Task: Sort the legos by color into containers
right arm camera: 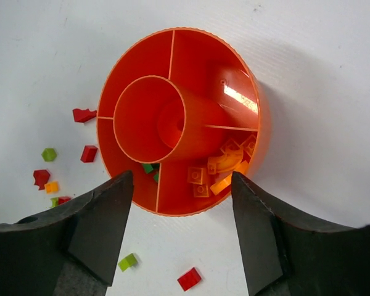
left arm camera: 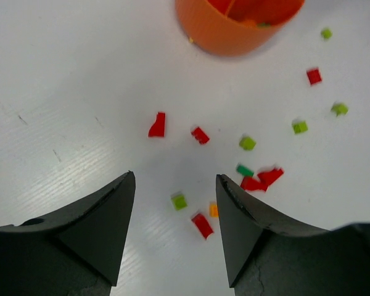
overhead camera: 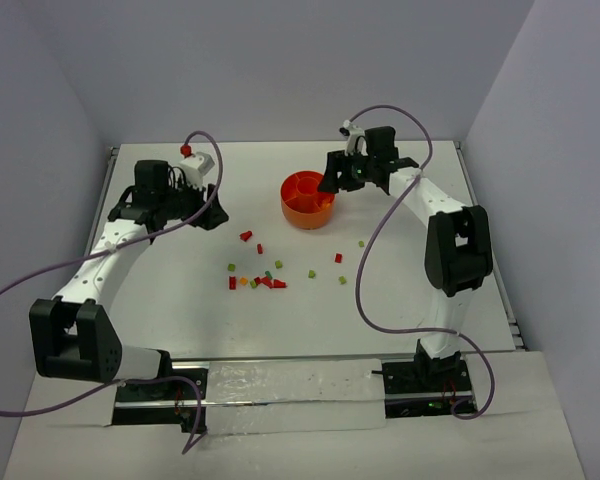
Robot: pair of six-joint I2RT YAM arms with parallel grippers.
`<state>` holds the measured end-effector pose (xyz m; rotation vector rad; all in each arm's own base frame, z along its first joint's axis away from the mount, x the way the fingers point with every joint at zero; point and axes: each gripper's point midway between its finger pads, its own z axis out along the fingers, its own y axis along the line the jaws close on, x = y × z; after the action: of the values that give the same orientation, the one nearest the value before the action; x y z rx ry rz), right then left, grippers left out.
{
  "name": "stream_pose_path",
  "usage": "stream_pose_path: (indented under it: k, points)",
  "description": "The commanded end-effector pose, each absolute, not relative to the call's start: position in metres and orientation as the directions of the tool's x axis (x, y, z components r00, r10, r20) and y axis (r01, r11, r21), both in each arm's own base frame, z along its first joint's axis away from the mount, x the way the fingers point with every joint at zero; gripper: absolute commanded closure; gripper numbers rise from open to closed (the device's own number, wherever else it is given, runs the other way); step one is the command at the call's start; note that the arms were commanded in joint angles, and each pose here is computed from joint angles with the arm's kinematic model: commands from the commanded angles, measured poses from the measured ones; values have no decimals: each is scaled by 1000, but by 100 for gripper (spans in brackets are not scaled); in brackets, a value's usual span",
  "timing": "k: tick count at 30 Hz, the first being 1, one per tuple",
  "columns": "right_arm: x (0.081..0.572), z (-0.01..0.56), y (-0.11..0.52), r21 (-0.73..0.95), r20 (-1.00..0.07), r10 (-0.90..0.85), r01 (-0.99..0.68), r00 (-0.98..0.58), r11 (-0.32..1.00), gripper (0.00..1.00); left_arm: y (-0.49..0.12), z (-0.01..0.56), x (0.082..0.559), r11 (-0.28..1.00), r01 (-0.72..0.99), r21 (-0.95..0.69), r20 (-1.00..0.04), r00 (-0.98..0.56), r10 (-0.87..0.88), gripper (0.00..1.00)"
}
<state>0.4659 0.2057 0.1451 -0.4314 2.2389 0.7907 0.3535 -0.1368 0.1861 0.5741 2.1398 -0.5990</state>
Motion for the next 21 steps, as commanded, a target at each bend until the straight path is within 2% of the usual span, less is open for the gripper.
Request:
stream_pose_path:
  k: [1, 3, 6, 9, 11, 12, 16, 21]
  points:
    - [464, 212, 203, 384, -808, -20, -552, -589, 740, 24, -143, 166, 311, 627, 767, -135, -782, -471, 408, 37]
    - [458, 223, 201, 381, -815, -15, -556, -579, 739, 20, -149, 146, 291, 558, 822, -118, -746, -444, 496, 37]
    - [449, 235, 195, 375, -821, -9, -551, -571, 745, 9, -163, 107, 257, 423, 904, -68, -669, -355, 652, 39]
    - [444, 238, 188, 371, -822, -4, -541, -569, 755, 8, -171, 88, 246, 338, 941, -22, -660, -268, 702, 40]
    - [440, 240, 183, 368, -823, -1, -534, -569, 761, 7, -178, 71, 234, 228, 974, 12, -672, -161, 723, 42]
    - [439, 240, 181, 369, -820, 0, -530, -572, 763, 7, -180, 72, 239, 220, 975, 32, -683, -139, 717, 42]
    - [434, 237, 171, 355, -818, -8, -515, -576, 780, 7, -187, 55, 238, 37, 996, 80, -681, 28, 731, 44]
    - [427, 235, 169, 354, -816, -14, -518, -579, 779, 7, -192, 49, 251, -30, 994, 103, -669, 92, 737, 43]
